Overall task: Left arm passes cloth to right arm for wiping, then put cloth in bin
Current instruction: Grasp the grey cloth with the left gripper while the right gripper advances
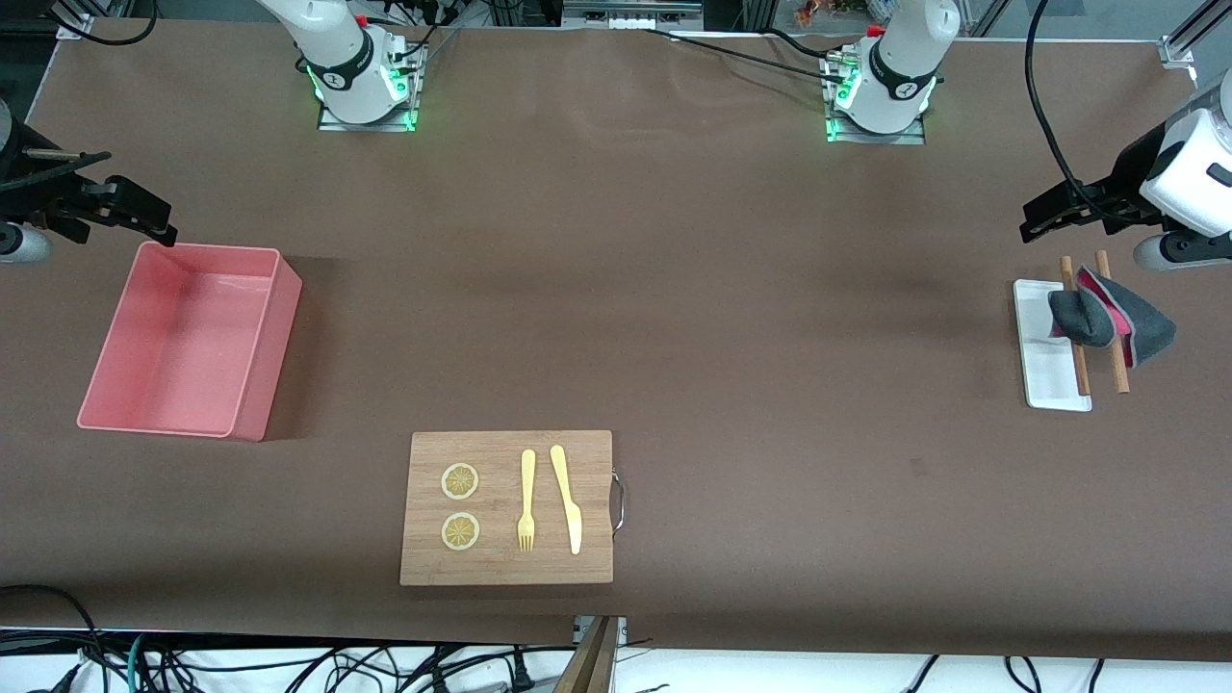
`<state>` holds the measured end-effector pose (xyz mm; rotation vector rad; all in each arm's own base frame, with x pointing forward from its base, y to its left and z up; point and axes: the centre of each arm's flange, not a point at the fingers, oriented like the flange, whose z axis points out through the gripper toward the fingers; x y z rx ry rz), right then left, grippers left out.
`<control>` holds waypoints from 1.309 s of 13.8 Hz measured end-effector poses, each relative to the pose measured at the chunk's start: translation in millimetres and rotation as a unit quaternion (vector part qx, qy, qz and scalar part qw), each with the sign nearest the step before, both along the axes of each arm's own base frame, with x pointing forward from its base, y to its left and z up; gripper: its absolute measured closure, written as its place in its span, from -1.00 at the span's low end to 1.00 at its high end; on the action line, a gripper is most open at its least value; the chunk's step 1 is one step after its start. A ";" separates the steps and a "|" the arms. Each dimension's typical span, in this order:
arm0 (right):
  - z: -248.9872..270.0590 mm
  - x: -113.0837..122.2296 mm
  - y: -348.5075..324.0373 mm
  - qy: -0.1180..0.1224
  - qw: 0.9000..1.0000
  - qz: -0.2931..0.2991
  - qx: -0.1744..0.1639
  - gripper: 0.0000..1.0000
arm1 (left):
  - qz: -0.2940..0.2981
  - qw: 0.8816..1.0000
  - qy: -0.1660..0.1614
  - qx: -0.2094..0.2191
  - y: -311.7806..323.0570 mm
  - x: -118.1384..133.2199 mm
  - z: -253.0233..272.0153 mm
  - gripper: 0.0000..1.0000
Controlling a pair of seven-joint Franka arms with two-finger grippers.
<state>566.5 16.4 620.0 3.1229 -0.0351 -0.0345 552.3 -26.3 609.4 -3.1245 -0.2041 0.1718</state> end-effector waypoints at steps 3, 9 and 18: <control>-3.3 1.7 0.1 0.003 1.000 0.000 0.000 -1.00 | -0.005 1.000 0.012 0.010 16.5 5.8 -11.9 -1.00; -15.1 8.0 1.2 0.012 1.000 0.000 0.004 -1.00 | -0.039 0.994 0.098 -0.007 184.3 48.8 -164.7 -1.00; -34.8 16.8 -0.3 0.030 1.000 -0.001 0.005 -1.00 | -0.082 0.986 0.144 -0.033 225.9 60.8 -284.8 -1.00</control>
